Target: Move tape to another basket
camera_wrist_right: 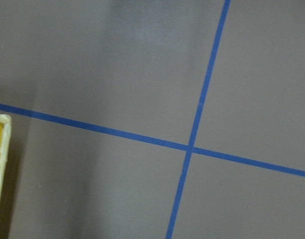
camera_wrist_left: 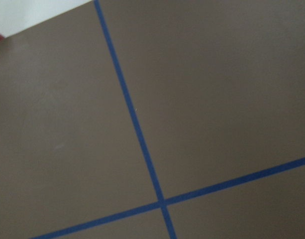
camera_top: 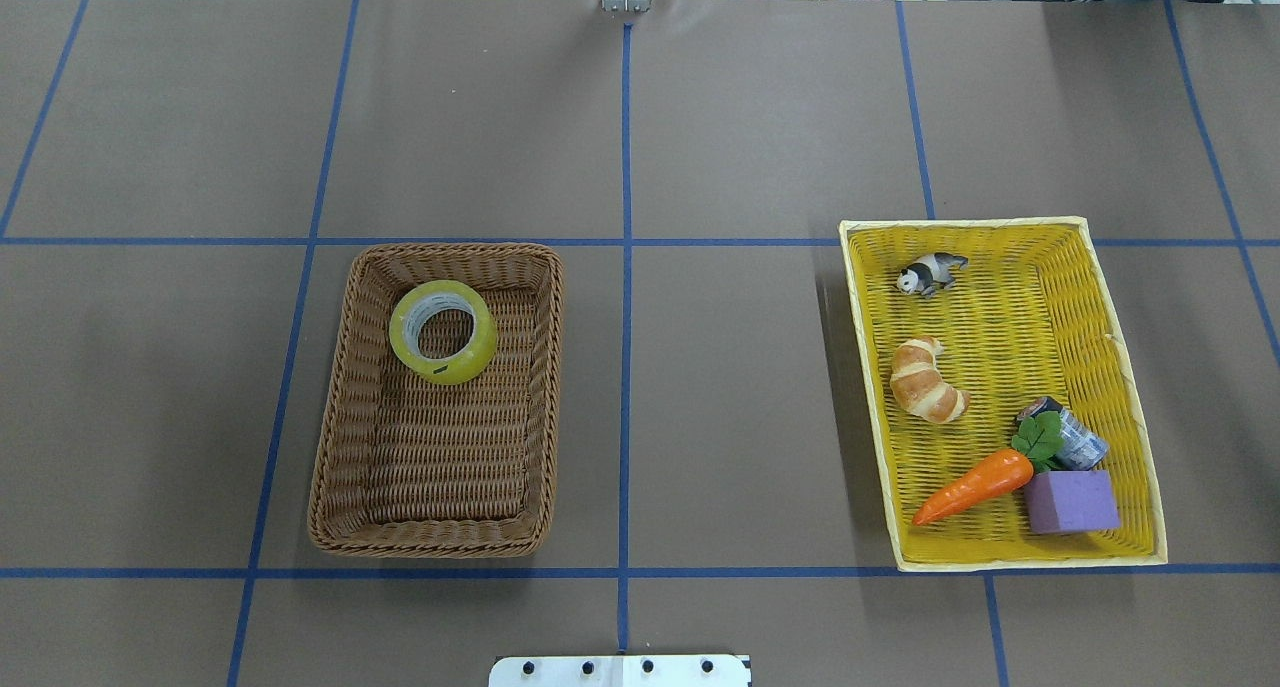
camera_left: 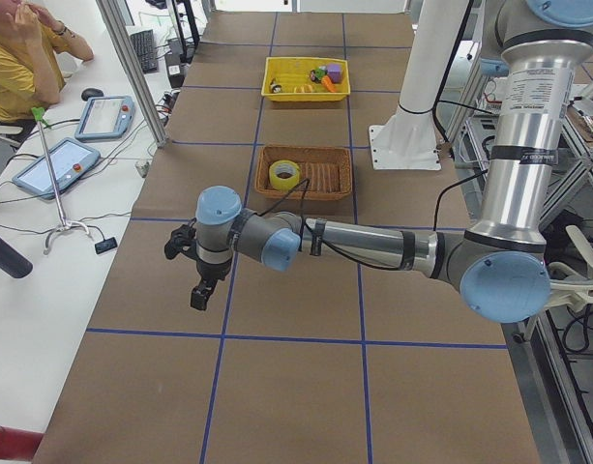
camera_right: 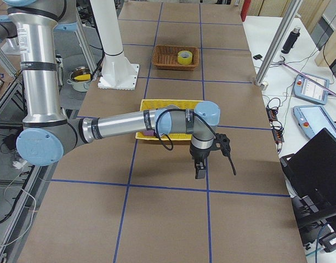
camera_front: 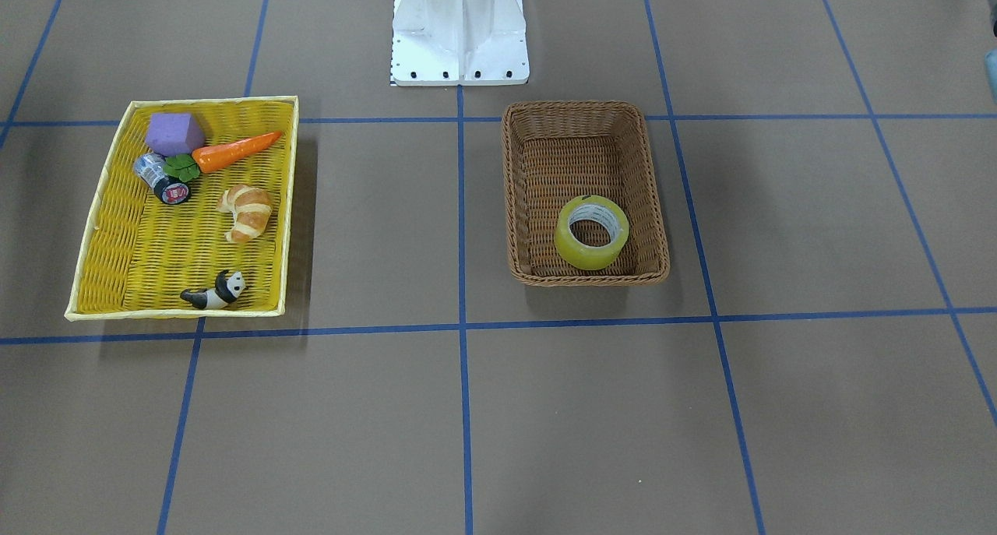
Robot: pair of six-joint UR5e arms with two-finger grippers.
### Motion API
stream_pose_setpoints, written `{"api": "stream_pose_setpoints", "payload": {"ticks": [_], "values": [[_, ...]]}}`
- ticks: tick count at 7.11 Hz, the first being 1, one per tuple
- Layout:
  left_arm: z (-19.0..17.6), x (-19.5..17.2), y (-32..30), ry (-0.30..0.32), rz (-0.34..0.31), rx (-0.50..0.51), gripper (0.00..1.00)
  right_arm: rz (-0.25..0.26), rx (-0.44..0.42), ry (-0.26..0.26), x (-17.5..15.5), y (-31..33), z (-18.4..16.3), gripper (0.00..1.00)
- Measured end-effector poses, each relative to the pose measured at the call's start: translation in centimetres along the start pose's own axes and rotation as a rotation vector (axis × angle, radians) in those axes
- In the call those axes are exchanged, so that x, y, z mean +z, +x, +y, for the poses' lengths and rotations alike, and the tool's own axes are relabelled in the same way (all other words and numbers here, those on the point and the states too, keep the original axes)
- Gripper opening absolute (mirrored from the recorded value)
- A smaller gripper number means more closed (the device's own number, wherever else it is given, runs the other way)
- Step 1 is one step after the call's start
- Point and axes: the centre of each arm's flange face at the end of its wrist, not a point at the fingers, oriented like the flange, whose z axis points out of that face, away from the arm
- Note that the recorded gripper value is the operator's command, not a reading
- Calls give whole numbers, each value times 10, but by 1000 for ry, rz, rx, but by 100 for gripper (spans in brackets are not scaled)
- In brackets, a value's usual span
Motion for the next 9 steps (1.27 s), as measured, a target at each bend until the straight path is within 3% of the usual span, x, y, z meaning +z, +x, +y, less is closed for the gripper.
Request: {"api": "stream_pose_setpoints", "payload": {"ticks": [2, 4, 6, 9], "values": [[55, 13, -44, -64, 25, -110, 99, -1, 57, -30, 16, 25, 20, 100], [101, 14, -62, -74, 149, -201, 99, -6, 56, -13, 23, 31, 21, 100], [117, 11, -62, -69, 190, -224, 99, -7, 48, -2, 24, 31, 18, 100], [110, 8, -59, -92, 188, -238, 99, -13, 49, -4, 26, 32, 17, 100]]}}
